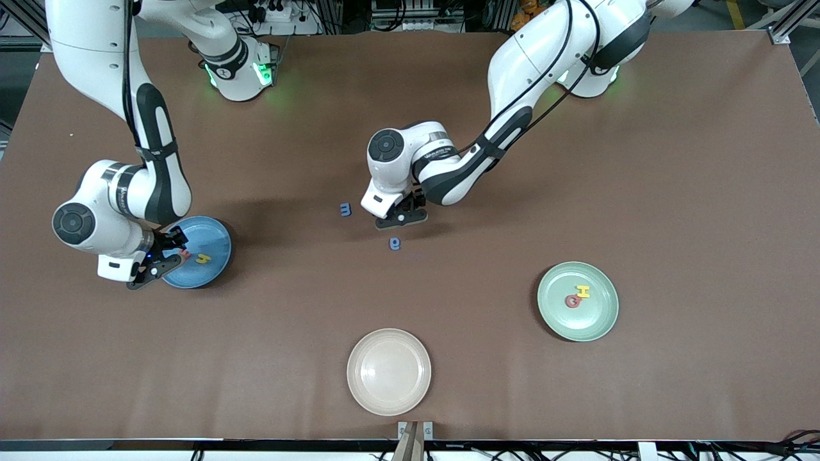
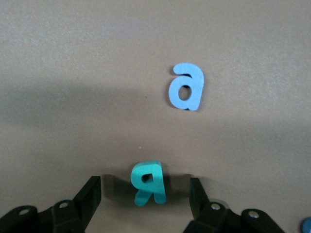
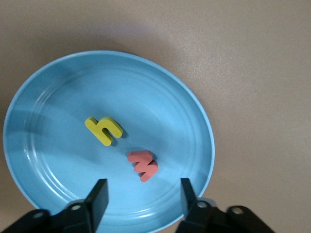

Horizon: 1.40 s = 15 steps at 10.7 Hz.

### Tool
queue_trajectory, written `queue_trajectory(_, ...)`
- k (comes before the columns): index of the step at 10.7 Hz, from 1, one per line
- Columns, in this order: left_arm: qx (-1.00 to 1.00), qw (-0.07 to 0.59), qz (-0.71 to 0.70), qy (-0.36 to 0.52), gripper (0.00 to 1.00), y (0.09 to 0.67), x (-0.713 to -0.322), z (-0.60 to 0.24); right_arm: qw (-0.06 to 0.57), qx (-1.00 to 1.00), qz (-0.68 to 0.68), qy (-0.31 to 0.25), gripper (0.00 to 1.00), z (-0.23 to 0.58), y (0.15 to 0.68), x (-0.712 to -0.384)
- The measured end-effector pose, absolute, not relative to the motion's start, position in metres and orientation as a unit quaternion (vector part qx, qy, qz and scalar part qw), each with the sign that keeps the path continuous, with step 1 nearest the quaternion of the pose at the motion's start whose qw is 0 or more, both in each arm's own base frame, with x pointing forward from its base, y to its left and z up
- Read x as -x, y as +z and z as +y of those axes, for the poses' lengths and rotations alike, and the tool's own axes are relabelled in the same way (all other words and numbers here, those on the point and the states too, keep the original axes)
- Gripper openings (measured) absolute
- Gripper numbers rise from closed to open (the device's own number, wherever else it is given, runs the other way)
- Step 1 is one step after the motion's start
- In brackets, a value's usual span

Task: Sort upper and lower case letters into plates
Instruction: 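Place the pink m on the blue plate while the left gripper grasps teal R, then carry the teal R with the left gripper and release it on the green plate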

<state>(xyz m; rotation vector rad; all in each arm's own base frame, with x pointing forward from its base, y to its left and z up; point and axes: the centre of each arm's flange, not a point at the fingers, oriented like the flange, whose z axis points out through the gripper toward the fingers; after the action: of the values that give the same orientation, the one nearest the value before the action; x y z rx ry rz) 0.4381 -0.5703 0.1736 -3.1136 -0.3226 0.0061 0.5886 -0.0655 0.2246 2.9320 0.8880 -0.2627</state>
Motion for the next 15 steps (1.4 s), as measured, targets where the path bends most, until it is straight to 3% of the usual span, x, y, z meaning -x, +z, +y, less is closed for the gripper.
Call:
queue_trajectory(2, 0.994, 0.006, -0.112, 0.001, 0.81, 0.173, -0.448, -0.563, 0.033, -0.953, 0.289, -0.085, 0.99, -0.065, 0.224, -0.589)
queue_trajectory(5, 0.993, 0.006, -0.114, 0.001, 0.66, 0.173, -0.451, -0.560, 0.029, -0.953, 0.290, -0.084, 1.00, -0.060, 0.223, -0.589)
queue_trajectory(8, 0.994, 0.003, -0.110, 0.001, 0.65, 0.174, -0.446, -0.565, 0.027, -0.952, 0.292, -0.084, 1.00, -0.057, 0.223, -0.589)
queue_trajectory(9, 0.994, 0.002, -0.109, 0.001, 0.58, 0.174, -0.446, -0.566, 0.027, -0.952, 0.292, -0.084, 1.00, -0.057, 0.223, -0.589)
queue_trajectory(11, 0.994, -0.003, -0.109, -0.001, 0.28, 0.175, -0.446, -0.567, 0.027, -0.952, 0.292, -0.084, 1.00, -0.057, 0.222, -0.589)
queue_trajectory(13, 0.993, -0.003, -0.117, -0.005, 0.29, 0.177, -0.456, -0.561, 0.024, -0.951, 0.296, -0.087, 1.00, -0.051, 0.221, -0.589)
queue_trajectory(15, 0.989, -0.014, -0.144, -0.021, 0.29, 0.198, -0.495, -0.539, 0.020, -0.950, 0.299, -0.087, 1.00, -0.037, 0.222, -0.589)
